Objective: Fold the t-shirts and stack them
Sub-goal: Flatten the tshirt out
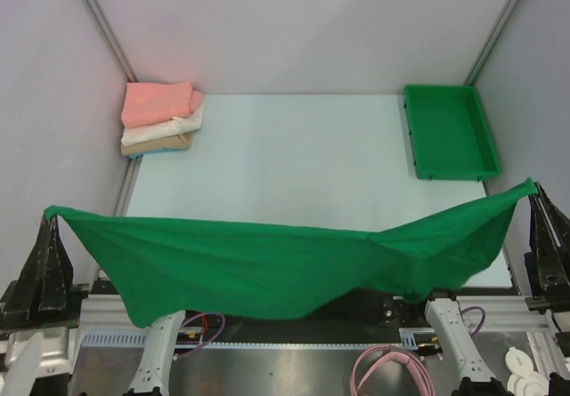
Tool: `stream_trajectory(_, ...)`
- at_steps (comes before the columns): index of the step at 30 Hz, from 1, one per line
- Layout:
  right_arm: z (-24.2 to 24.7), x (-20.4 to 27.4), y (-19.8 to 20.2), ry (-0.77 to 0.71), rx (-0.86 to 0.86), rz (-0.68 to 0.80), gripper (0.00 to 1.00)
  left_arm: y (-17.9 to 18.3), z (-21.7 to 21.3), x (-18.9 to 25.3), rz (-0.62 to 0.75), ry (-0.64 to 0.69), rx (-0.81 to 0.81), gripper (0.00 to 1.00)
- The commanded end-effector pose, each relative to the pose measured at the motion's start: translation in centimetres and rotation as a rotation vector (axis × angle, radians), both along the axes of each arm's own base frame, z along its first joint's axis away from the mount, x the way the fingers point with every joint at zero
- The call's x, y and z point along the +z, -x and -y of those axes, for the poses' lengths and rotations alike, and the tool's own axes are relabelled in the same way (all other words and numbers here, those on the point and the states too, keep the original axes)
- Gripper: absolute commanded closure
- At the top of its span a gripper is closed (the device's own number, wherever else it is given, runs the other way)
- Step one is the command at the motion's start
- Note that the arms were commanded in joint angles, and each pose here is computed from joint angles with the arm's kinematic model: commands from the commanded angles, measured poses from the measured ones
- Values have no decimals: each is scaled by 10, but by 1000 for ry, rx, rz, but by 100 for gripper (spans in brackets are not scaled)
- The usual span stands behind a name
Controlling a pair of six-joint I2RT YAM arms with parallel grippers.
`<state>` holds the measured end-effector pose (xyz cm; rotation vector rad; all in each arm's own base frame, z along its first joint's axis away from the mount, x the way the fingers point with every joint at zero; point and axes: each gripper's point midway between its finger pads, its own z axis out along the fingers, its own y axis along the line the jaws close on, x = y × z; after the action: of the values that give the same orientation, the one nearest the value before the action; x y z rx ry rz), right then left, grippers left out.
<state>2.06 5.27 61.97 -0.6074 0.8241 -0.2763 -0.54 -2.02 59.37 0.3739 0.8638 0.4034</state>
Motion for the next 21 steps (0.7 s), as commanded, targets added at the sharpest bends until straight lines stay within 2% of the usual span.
stream_trajectory(1,13,6,-43,-11,-68,-41,100,-55,-19,0,-67,18,81,99)
stream_trajectory(3,13,6,-69,1,-71,-72,100,-81,-24,-3,-90,21,98,100)
stream_trajectory(6,15,-12,-127,44,-96,-135,100,-131,-28,-29,-201,20,102,100)
stream_trajectory(7,17,-20,-145,49,-108,-155,100,-164,-30,-50,-291,23,99,100)
stream_trajectory(10,23,-67,-218,97,-146,-281,100,-222,-27,-107,-455,10,55,100)
stream_trajectory(12,30,-121,-265,137,-184,-384,100,-255,-23,-150,-551,7,20,99)
stream_trajectory(13,34,-170,-295,164,-201,-470,100,-273,-23,-166,-586,4,11,99)
stream_trajectory(14,35,-164,-299,173,-206,-443,100,-285,-23,-184,-625,0,5,100)
stream_trajectory(15,38,-215,-317,188,-217,-540,100,-297,-22,-201,-666,-13,-4,99)
stream_trajectory(17,41,-259,-345,216,-225,-624,100,-330,-21,-255,-790,-31,-24,100)
stream_trajectory(18,44,-296,-355,214,-224,-693,100,-342,-22,-274,-833,-44,-22,100)
stream_trajectory(20,43,-327,-378,190,-214,-724,100,-370,-24,-332,-970,-51,-12,100)
stream_trajectory(21,42,-342,-384,186,-206,-751,100,-383,-25,-343,-974,-62,-4,100)
